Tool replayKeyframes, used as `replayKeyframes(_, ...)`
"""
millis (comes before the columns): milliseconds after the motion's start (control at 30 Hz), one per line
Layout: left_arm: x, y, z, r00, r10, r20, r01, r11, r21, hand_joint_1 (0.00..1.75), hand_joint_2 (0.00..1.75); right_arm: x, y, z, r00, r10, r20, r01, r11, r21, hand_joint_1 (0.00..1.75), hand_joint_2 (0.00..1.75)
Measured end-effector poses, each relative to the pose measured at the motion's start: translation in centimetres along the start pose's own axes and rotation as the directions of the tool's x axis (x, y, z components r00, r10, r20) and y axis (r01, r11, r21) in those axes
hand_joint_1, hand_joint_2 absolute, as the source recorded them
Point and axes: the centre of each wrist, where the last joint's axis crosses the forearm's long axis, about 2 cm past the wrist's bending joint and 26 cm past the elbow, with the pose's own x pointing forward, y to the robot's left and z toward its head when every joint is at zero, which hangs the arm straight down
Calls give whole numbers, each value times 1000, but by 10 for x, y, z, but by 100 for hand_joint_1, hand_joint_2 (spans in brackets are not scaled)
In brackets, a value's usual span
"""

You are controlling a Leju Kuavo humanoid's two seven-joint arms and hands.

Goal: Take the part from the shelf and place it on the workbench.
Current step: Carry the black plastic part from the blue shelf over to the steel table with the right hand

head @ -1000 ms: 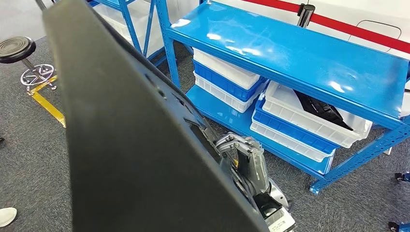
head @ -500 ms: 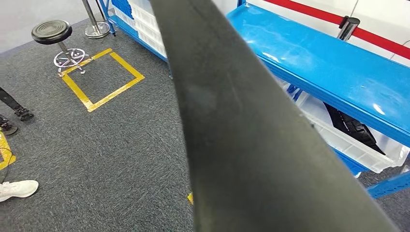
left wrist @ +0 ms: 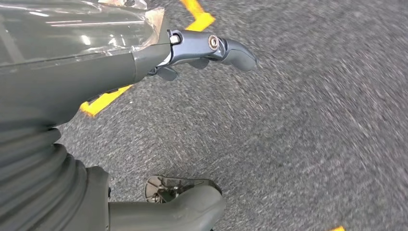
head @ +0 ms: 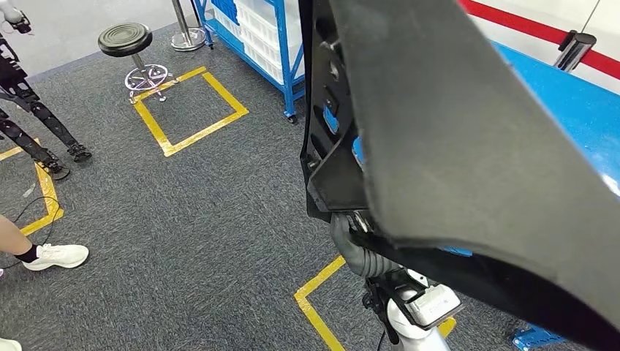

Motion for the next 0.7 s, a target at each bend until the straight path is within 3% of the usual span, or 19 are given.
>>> replayKeyframes(700, -2, 6, -1, 999, 46, 7, -46, 998, -42, 0, 175, 1, -2, 15, 1000, -2, -25, 2, 1000, 15, 175, 175)
